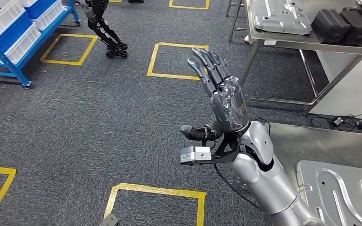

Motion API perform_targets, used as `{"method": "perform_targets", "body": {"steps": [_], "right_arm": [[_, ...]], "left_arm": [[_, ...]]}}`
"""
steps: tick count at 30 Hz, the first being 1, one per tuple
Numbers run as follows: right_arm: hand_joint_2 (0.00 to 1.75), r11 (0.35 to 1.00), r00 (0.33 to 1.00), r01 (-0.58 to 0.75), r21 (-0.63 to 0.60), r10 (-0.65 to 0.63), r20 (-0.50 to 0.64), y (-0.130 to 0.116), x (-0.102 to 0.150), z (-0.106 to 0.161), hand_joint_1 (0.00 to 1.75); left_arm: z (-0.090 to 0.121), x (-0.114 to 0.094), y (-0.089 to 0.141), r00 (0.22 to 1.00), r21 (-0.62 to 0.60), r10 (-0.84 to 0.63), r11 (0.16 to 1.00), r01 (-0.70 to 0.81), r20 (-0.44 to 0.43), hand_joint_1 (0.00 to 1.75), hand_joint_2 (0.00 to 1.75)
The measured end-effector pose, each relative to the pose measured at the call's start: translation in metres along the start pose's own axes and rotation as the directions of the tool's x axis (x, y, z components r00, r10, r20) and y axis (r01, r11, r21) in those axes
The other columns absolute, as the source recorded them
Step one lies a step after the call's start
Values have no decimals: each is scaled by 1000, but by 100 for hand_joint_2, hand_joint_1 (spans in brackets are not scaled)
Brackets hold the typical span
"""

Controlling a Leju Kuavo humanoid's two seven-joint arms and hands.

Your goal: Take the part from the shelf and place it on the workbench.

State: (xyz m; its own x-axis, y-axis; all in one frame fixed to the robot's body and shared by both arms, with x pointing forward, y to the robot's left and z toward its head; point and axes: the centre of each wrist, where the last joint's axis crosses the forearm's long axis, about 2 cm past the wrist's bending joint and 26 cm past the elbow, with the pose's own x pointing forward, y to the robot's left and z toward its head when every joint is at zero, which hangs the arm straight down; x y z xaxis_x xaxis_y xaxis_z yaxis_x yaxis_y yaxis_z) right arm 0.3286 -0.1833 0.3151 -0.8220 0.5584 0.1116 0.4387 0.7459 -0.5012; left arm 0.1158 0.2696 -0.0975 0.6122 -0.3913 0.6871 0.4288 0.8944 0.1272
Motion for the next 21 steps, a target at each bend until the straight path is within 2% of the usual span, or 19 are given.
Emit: {"method": "perform_targets", "body": {"steps": [21], "right_arm": [[0, 999, 999, -26, 22, 26, -23, -1, 1, 17, 0]], "left_arm": [[1, -2, -2, 1000, -18, -3, 1000, 3, -5, 0, 0]]}}
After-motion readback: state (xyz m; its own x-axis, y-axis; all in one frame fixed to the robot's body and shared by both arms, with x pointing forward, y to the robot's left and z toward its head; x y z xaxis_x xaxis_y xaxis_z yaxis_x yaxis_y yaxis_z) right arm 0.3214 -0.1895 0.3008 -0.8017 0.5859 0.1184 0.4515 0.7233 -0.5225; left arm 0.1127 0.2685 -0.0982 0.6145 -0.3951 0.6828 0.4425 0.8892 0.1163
